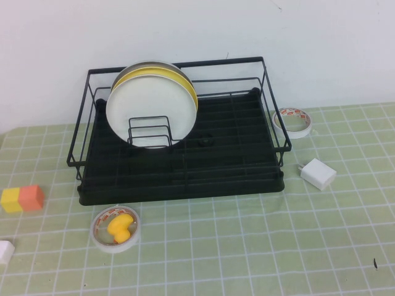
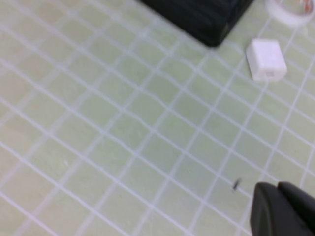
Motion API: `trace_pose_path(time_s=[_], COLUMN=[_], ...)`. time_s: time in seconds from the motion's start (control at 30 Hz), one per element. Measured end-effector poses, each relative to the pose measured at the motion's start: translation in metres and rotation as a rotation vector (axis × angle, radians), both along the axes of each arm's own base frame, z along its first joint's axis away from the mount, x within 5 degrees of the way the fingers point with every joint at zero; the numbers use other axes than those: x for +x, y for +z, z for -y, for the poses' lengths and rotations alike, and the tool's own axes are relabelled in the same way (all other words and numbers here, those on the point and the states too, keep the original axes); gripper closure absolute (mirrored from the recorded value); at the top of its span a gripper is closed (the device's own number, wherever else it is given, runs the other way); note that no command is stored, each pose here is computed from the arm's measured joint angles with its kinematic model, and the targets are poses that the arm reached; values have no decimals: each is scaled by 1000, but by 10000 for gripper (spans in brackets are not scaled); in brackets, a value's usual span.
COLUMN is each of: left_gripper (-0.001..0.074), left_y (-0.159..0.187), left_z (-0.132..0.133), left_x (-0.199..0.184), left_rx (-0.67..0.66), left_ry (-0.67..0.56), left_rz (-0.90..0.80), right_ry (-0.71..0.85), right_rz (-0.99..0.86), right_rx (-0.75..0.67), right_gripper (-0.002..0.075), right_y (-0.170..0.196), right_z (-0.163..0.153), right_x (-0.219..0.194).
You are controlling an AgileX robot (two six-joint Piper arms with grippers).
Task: Place plate on rack
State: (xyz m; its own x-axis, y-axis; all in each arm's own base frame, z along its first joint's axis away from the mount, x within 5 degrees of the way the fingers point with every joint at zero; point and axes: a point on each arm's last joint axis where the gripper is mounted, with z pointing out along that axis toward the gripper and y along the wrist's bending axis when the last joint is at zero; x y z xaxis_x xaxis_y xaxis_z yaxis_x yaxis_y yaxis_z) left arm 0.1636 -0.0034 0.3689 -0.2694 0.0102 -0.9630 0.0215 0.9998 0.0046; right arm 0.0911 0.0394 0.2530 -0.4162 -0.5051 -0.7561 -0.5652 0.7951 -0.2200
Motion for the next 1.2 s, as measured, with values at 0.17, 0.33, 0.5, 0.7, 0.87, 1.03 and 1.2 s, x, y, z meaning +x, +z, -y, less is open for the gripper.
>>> trace_pose_path(time_s=[0.17,0.33,0.5,0.7,0.87,1.03,1.2], left_gripper=[735,735,735,735,736,736,736], left_y=[-48,-80,-101,-124,-143,-156,-161], left_z=[0,0,0,0,0,0,1], left_x=[-38,-58,-64,-66,-70,-75,-90], left_rx=[-67,-95,-102,-109,-110,-111,-111], left_ry=[4,6,11,17,20,21,15], left_rz=[8,10,-22,-100,-168,-208,-198], right_ry=[2,11,12,13,13,14,14], right_rz=[27,-28,-36,-39,-42,-44,-44], right_rx=[34,32,34,35,32,33,33], right_gripper=[728,728,728,728,728,728,728], right_y=[1,-3,-4,-4,-4,-5,-5], right_z=[2,1,1,1,1,1,1], right_x=[-10,-13,-14,-14,-14,-14,-14])
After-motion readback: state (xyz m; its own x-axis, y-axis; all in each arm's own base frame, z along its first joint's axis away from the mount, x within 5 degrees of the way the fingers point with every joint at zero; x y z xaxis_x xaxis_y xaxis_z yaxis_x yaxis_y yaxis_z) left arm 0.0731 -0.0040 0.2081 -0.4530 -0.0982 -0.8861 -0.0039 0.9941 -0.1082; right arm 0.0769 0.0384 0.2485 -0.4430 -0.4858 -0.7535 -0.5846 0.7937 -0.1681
